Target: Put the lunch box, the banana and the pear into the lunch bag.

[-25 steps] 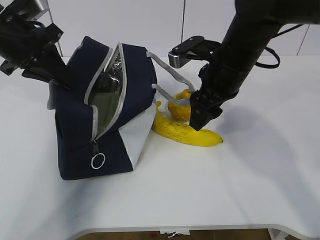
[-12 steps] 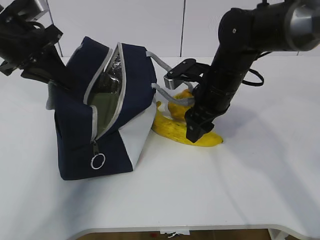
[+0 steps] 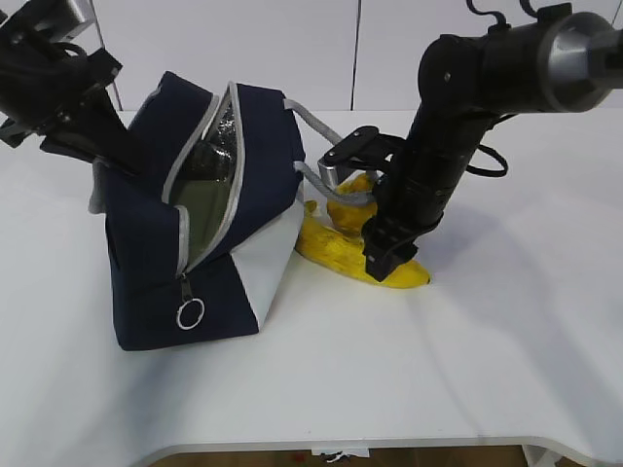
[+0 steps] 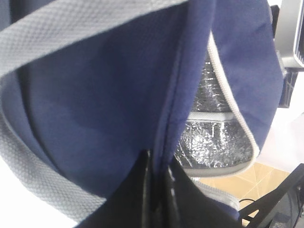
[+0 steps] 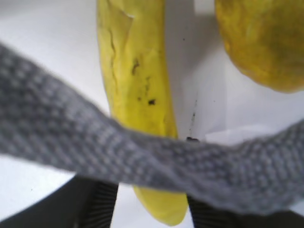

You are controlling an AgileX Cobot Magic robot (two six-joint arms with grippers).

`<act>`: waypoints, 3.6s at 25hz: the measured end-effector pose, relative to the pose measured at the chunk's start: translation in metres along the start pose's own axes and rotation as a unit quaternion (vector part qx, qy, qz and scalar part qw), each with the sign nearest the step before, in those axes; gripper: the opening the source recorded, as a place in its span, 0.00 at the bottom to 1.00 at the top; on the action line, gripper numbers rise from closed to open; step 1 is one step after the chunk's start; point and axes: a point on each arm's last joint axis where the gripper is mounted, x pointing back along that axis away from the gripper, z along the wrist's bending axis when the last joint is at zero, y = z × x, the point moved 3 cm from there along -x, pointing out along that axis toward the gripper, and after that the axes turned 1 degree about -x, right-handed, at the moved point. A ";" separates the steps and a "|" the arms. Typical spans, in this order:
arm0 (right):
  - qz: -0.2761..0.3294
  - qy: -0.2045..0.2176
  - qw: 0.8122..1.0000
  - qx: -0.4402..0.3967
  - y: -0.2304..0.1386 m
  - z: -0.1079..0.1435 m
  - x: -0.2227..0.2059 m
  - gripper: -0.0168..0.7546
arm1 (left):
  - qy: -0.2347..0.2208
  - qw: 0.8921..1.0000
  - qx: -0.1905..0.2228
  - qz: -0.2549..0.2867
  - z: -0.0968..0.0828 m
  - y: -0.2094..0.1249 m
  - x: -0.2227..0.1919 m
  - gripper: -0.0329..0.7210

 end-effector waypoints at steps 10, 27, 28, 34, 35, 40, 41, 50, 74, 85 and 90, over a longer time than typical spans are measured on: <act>0.000 0.006 1.000 -0.031 0.001 0.001 0.000 0.52 | 0.000 1.000 0.000 0.000 0.000 0.000 0.000 0.04; 0.000 0.007 0.999 -0.044 0.002 -0.001 -0.010 0.72 | 0.001 1.000 0.000 0.000 0.000 0.000 0.000 0.04; -0.001 0.007 0.999 -0.044 0.002 -0.001 -0.010 0.72 | 0.001 1.000 0.000 0.000 0.000 0.000 0.000 0.04; -0.001 0.012 0.999 -0.047 0.003 0.000 -0.012 0.64 | 0.001 1.000 0.000 0.000 0.000 0.000 0.000 0.04; -0.001 0.014 0.999 -0.049 0.003 0.000 -0.013 0.62 | 0.001 1.000 0.000 0.000 0.000 0.000 0.000 0.04; 0.005 0.020 0.998 -0.051 0.002 0.001 -0.014 0.47 | 0.001 1.000 -0.001 0.000 0.000 0.000 0.000 0.04; 0.007 0.023 0.998 -0.051 0.003 0.001 -0.013 0.44 | 0.001 1.000 -0.001 0.000 0.000 0.000 0.000 0.04; 0.015 0.077 0.995 -0.061 0.015 0.010 0.012 0.39 | 0.002 1.000 -0.001 0.001 0.000 0.000 0.000 0.04; -0.028 -0.102 0.986 -0.128 0.020 -0.017 0.116 0.39 | 0.003 1.000 -0.001 0.002 0.001 0.000 0.000 0.04; -0.069 -0.145 0.967 -0.197 0.015 -0.016 0.161 0.39 | 0.003 1.000 -0.001 0.002 0.001 0.000 0.000 0.04; -0.150 0.021 0.965 -0.214 0.040 0.022 0.176 0.39 | -0.003 1.000 0.000 0.001 -0.002 0.000 -0.001 0.04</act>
